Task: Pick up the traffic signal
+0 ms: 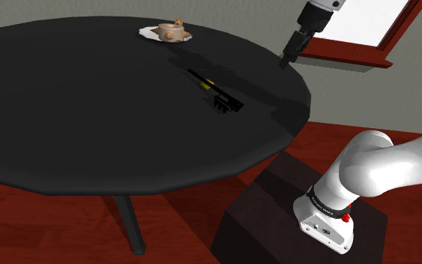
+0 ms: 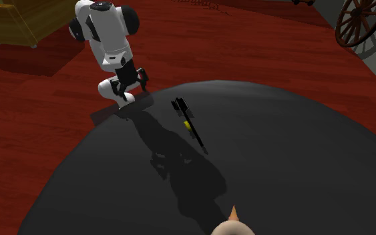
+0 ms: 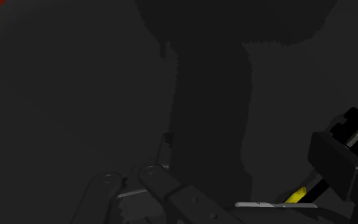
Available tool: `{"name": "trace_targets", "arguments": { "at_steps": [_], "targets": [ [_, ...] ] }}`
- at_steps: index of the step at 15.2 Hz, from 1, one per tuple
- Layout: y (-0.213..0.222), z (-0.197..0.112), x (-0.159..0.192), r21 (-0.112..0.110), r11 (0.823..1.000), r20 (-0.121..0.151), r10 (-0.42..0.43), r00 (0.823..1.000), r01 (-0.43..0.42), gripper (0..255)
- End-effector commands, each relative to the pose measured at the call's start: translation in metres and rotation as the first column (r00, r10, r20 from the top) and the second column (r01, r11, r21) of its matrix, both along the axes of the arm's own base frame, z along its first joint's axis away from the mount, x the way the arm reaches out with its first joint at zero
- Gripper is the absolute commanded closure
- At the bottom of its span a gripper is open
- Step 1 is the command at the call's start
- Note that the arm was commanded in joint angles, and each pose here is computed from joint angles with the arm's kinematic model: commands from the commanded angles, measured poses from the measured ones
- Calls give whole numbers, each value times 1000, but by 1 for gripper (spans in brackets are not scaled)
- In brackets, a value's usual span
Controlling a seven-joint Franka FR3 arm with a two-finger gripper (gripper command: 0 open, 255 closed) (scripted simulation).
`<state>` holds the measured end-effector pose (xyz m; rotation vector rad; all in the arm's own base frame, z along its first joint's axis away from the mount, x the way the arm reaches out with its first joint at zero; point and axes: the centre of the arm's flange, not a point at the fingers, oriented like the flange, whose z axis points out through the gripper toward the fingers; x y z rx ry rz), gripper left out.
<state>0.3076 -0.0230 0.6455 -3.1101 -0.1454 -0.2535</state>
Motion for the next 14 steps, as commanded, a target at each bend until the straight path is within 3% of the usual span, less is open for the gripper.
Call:
{"name": "trace_targets", "arguments": {
  "at_steps": [1,7,14],
  "targets": [
    [0,0,0,0,1000,0,0,1000,0,0],
    [57,-17,69,-25,997,-85,-79,993,77,0],
    [117,-46,153,-63,985,-181,-172,968,163,0]
  ]
}}
